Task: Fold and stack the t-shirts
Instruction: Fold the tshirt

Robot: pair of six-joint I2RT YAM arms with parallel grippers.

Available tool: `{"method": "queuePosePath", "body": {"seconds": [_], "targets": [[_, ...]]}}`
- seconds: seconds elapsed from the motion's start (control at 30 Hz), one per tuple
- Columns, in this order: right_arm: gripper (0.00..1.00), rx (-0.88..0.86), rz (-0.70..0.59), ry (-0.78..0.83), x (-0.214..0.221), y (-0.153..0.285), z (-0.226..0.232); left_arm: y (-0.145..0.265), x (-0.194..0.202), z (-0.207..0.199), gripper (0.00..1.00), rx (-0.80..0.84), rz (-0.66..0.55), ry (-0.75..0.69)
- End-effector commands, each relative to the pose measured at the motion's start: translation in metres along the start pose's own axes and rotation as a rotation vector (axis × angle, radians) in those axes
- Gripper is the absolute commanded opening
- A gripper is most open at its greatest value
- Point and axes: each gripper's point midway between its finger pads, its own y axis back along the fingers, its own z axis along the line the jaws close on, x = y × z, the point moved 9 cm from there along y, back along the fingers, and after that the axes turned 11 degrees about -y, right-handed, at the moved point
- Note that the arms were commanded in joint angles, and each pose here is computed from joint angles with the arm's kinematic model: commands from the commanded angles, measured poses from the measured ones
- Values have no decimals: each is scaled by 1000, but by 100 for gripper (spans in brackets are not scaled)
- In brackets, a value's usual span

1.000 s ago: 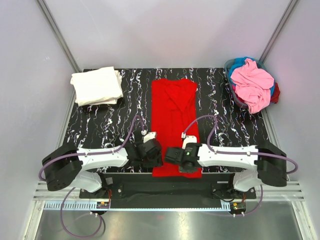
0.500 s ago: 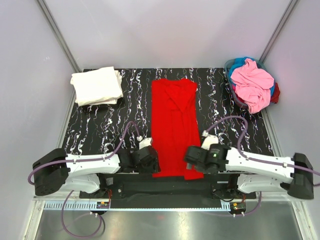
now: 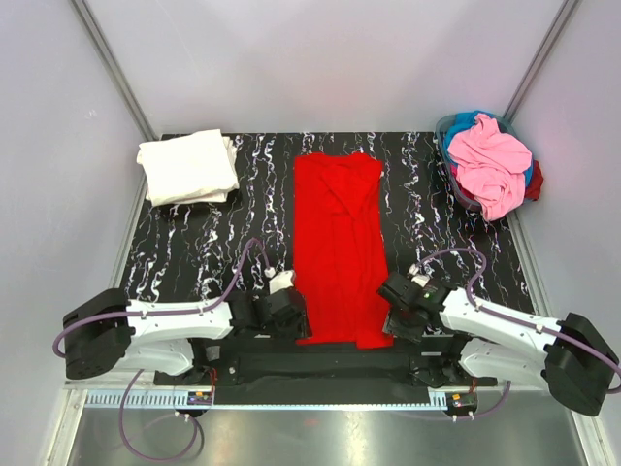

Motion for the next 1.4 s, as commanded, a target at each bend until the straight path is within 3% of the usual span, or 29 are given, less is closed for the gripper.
{"method": "queuePosePath", "body": {"seconds": [0.0, 0.17, 0.4, 0.63, 0.9, 0.97, 1.1, 1.2, 1.3, 1.37], "targets": [[48, -112, 38, 22, 0, 3, 18, 4, -1, 1, 54, 16, -40, 40], [48, -124, 35, 31, -1, 7, 17, 2, 3, 6, 63, 7, -35, 67], [54, -188, 56, 53, 2, 5, 20, -4, 4, 5, 64, -1, -16, 52], [40, -112, 71, 108, 1, -4, 29, -7, 3, 3, 64, -13, -3, 30], [0, -137, 68, 100, 2, -3, 27, -12, -2, -4, 52, -29, 3, 6], [0, -145, 65, 100, 1, -2, 26, -14, -2, -5, 42, -38, 1, 2], [0, -157, 63, 96, 1, -1, 24, -15, -5, -5, 37, -64, -14, -3], [0, -160, 62, 99, 2, 0, 24, -14, -11, -8, 37, -82, -32, -5], [0, -165, 60, 97, 1, 0, 24, -13, -15, -11, 50, -78, -57, -14], [0, -167, 60, 98, 2, 0, 23, -12, -14, -9, 50, -78, -65, -8]]}}
